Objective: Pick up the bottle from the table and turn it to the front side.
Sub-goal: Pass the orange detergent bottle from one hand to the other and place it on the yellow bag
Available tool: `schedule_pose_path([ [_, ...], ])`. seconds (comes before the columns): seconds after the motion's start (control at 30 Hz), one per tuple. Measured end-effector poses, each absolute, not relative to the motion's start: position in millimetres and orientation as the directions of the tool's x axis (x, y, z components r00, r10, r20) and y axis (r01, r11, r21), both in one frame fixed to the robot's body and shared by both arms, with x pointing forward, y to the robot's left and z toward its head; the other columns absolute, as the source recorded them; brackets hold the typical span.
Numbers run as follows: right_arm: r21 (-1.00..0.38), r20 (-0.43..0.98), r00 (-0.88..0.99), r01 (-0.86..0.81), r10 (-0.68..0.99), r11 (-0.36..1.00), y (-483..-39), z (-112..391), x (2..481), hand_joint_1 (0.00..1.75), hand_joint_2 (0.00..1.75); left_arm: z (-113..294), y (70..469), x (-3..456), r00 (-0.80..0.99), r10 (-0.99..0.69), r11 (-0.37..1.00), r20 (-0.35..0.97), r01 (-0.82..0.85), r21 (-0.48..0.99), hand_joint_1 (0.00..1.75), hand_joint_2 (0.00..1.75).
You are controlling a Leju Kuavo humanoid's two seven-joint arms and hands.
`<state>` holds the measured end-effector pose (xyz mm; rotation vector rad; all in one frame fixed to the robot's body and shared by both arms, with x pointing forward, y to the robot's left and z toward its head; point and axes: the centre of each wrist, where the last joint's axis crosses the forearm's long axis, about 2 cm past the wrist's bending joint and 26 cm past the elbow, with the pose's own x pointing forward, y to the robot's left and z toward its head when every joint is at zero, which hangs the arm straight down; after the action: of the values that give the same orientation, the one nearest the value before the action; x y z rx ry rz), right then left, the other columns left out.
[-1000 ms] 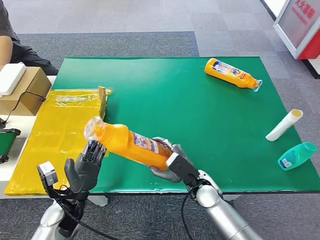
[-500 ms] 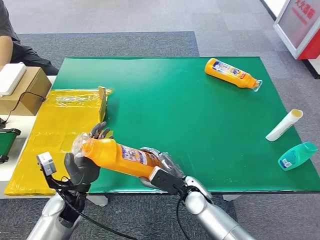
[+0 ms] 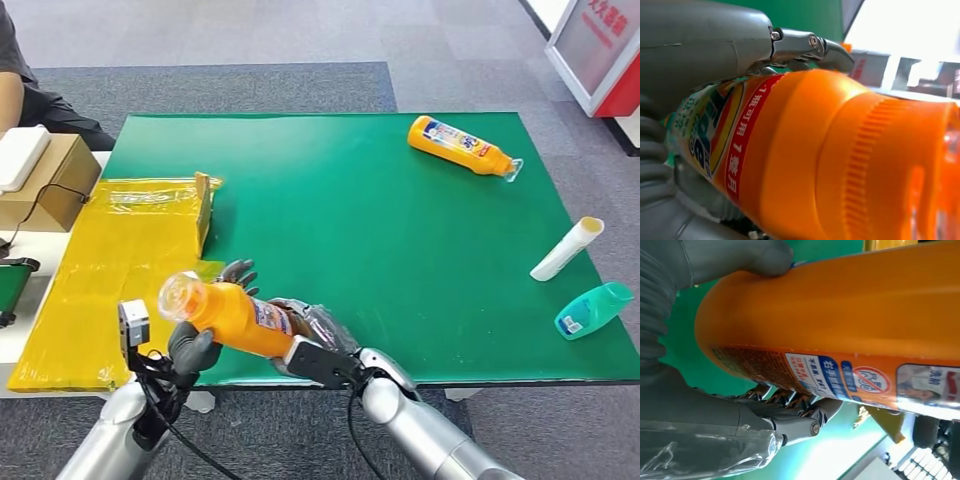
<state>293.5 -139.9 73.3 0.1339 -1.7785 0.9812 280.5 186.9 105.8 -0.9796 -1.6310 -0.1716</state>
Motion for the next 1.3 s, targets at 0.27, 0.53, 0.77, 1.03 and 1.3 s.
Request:
schedule_pose_path([
  [0.27,-0.563,0.814,-0.465,-0.489,0.348,0.666,-139,83,307,1.75,1.75,96,192,281,0.028,0.402,0.650,0.915,0.695,-0.306,0.00,1.75],
  [0.53,-0.578,0.804,-0.472,-0.477,0.361,0.663,-139,87,311,1.75,1.75,94,198,283,-0.004,0.329,0.676,0.944,0.699,-0.232,0.00,1.75],
  [0.77,-0.585,0.798,-0.477,-0.466,0.368,0.664,-140,88,314,1.75,1.75,92,200,283,-0.001,0.315,0.683,0.949,0.695,-0.225,0.00,1.75],
  [1.03,-0.609,0.781,-0.482,-0.448,0.397,0.655,-140,89,314,1.75,1.75,89,198,281,-0.079,0.240,0.765,0.968,0.629,-0.139,0.00,1.75],
  [1.3,-0.607,0.784,-0.469,-0.448,0.406,0.656,-140,88,314,1.75,1.75,95,188,274,-0.212,0.220,0.855,0.952,0.512,-0.084,0.00,1.75],
])
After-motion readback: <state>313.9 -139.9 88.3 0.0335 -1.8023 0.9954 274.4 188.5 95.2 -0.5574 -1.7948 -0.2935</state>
